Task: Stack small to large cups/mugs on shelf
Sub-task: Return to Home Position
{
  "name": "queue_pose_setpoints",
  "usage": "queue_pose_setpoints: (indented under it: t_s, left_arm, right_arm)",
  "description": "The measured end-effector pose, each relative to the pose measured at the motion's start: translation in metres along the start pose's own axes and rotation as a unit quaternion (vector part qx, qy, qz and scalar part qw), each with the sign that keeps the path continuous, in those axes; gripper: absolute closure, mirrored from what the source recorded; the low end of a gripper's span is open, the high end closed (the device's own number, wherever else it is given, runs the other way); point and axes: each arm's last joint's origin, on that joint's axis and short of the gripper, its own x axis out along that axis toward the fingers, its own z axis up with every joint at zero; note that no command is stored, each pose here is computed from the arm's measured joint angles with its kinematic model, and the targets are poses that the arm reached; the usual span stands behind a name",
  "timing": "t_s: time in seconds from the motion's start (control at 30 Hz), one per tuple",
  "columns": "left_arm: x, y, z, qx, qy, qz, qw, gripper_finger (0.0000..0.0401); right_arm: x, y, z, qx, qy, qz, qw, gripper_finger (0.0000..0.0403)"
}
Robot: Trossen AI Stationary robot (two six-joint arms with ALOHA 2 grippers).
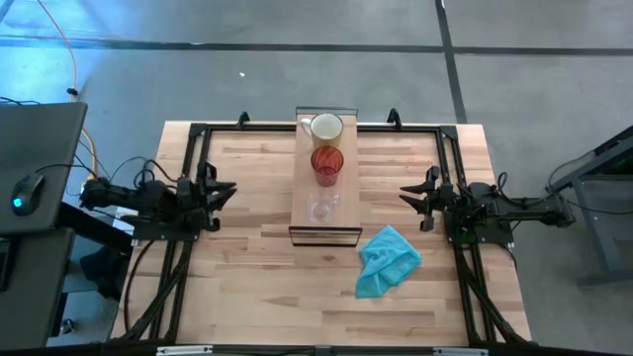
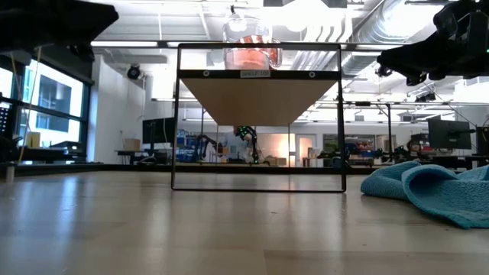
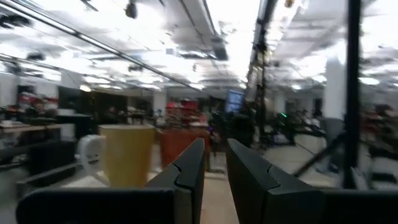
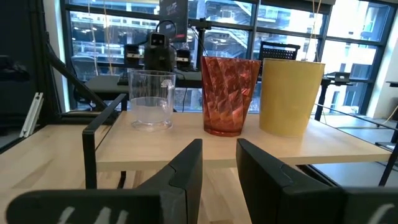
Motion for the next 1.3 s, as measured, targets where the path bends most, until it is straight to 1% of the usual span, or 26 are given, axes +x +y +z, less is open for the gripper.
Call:
queue_pose_setpoints:
  t_s: [0.13,0.27,0.33,0.4,0.5,0.6,0.7,0.9,1.03,1.3]
  left_arm:
    - [-0.002,-0.007,-0.009,0.000,0.041,-0.074,0.996,0.0346]
    - [-0.004,-0.013,-0.015,-0.005,0.066,-0.163,0.984,0.0346]
    - [-0.004,-0.014,-0.015,-0.008,0.064,-0.190,0.980,0.0346]
    - [-0.004,-0.015,-0.015,-0.008,0.063,-0.203,0.977,0.0346]
    - [-0.005,-0.015,-0.016,-0.005,0.068,-0.205,0.976,0.0346]
    - [-0.005,-0.014,-0.022,0.002,0.098,-0.188,0.977,0.0346]
    - [-0.006,-0.014,-0.026,-0.006,0.124,-0.174,0.977,0.0346]
    - [-0.007,-0.014,-0.031,-0.018,0.151,-0.169,0.974,0.0346]
    - [-0.007,-0.013,-0.031,-0.014,0.152,-0.151,0.977,0.0346]
    - [-0.006,-0.010,-0.030,-0.002,0.148,-0.115,0.982,0.0346]
  right_arm:
    - [0.000,0.000,0.000,0.000,0.000,0.000,1.000,0.0311]
    - [0.000,0.000,0.001,0.001,-0.003,0.000,1.000,0.0311]
    - [0.000,0.000,0.001,0.001,-0.004,0.000,1.000,0.0311]
    - [0.000,0.000,0.001,0.003,-0.005,0.000,1.000,0.0311]
    - [0.000,0.000,0.001,0.003,-0.005,0.000,1.000,0.0311]
    - [0.000,0.000,0.001,0.002,-0.005,0.000,1.000,0.0311]
    - [0.000,0.000,0.000,0.005,-0.002,0.000,1.000,0.0311]
    - [0.000,0.000,-0.002,0.023,0.012,0.002,1.000,0.0311]
    - [0.000,0.001,-0.005,0.040,0.023,0.005,0.999,0.0311]
    - [0.000,0.003,-0.008,0.076,0.042,0.035,0.996,0.0311]
